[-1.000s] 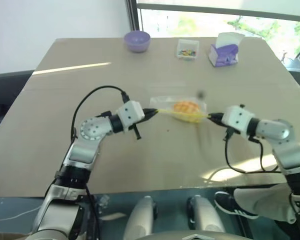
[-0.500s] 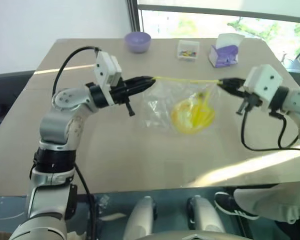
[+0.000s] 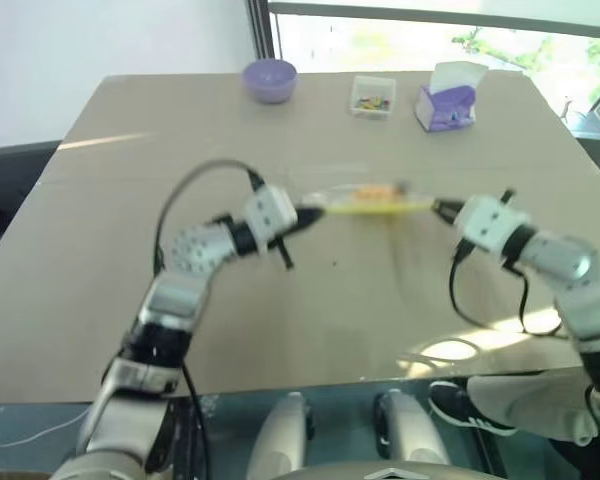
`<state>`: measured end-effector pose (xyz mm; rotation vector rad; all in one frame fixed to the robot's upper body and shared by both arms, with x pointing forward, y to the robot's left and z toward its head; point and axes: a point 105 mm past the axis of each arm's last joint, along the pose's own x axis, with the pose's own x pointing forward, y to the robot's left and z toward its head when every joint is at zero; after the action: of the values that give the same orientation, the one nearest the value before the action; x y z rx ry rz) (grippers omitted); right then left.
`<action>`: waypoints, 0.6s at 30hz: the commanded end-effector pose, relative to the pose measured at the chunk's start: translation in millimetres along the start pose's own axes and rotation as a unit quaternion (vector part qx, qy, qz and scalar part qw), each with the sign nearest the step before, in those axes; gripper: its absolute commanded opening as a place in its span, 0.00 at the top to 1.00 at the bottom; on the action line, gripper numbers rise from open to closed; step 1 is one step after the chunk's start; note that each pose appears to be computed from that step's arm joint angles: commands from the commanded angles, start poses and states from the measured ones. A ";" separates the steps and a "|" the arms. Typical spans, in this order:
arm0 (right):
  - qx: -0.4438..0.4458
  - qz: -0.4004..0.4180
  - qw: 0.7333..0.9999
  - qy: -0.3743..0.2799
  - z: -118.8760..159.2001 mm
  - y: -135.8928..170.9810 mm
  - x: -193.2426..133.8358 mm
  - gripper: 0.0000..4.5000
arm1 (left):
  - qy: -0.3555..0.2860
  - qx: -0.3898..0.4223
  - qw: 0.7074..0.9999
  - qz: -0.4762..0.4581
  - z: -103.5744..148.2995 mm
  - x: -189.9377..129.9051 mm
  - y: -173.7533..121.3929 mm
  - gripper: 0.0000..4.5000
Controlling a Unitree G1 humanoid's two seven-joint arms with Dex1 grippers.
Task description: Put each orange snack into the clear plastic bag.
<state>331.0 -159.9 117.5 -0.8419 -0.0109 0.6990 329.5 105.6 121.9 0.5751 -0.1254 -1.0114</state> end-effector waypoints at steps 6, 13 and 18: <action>0.026 -0.009 1.000 0.003 -3.0 10.5 -18.8 0.62 | 0.004 -0.028 0.999 -0.023 0.6 -29.9 -6.4 0.66; 0.099 -0.047 0.994 -0.005 4.9 -0.1 -65.8 0.00 | 0.009 -0.130 0.991 -0.007 8.1 -71.6 2.8 0.01; 0.172 -0.059 0.983 -0.027 17.3 -7.5 -102.7 0.00 | 0.018 -0.204 0.979 0.004 10.9 -103.9 13.2 0.01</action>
<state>260.0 -212.3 138.5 -0.5123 0.0676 0.5741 285.0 191.2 134.9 0.2212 0.1520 -0.9657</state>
